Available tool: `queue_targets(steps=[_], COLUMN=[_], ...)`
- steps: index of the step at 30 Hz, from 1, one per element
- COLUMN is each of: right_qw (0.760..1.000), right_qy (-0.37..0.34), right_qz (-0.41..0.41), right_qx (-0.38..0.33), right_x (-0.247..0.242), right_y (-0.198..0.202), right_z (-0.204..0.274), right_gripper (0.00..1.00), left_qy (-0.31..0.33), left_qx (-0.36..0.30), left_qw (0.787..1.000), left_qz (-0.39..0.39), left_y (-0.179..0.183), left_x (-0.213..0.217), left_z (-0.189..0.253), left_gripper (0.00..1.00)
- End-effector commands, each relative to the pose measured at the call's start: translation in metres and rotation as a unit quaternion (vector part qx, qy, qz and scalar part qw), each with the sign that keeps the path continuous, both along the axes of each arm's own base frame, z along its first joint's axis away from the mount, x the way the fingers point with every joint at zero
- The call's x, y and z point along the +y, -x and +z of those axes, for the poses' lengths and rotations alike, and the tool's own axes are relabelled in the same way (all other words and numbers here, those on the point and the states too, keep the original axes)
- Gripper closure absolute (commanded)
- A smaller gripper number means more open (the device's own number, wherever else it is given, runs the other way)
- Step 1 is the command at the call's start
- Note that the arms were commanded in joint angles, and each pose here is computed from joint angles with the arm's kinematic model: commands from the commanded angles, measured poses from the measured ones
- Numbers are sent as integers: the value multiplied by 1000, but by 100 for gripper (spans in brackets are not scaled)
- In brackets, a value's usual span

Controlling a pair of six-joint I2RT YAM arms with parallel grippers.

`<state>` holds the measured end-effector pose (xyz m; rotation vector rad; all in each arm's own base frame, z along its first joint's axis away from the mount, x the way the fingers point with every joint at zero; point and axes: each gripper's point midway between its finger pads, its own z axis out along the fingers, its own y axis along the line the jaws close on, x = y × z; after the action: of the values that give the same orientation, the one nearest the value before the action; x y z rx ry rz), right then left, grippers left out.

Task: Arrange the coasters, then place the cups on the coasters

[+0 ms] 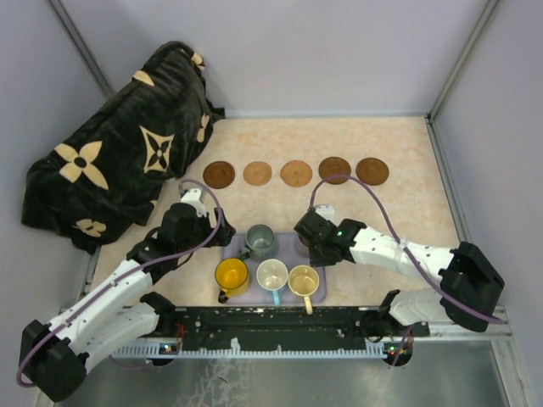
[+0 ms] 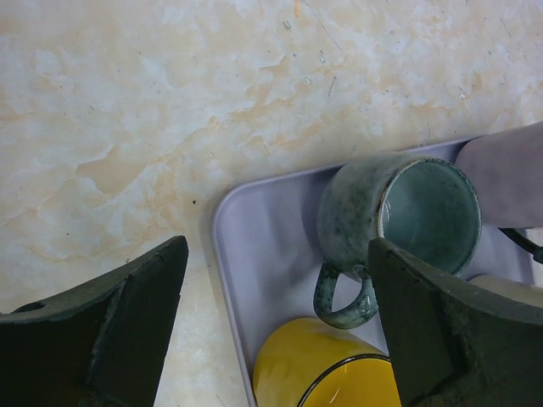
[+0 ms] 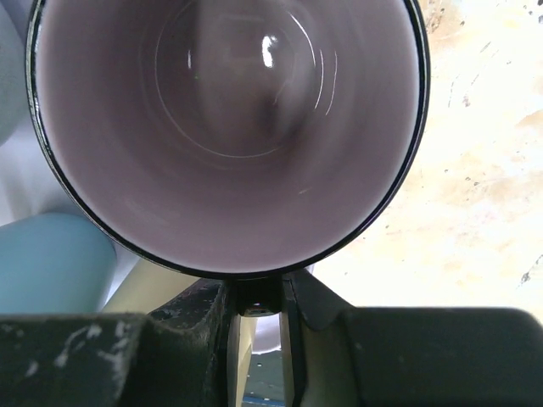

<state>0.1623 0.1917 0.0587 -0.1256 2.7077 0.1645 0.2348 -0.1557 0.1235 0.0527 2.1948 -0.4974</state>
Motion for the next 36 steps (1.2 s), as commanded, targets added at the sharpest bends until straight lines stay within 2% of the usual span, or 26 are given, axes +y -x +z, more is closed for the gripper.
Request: queue_targets(steps=[1, 16, 27, 32, 36], right_qw=[998, 977, 952, 940, 912], right_qy=[23, 48, 121, 130, 134], right_qz=[-13, -12, -43, -70, -95], right_qx=[-54, -208, -279, -309, -375], right_x=[1, -1, -33, -60, -87], right_y=[-26, -80, -107, -140, -179], right_z=[14, 98, 131, 143, 164], right_gripper=[100, 100, 100, 100, 100], left_qy=[5, 5, 3, 3, 0], left_qx=[-17, -39, -42, -47, -53], left_qw=[1000, 999, 999, 999, 998], left_qz=[1, 4, 7, 9, 15], left_y=[-4, -11, -12, -14, -17], left_x=[-2, -2, -1, -1, 1], left_z=[5, 18, 17, 18, 17], left_gripper=[7, 7, 7, 7, 7])
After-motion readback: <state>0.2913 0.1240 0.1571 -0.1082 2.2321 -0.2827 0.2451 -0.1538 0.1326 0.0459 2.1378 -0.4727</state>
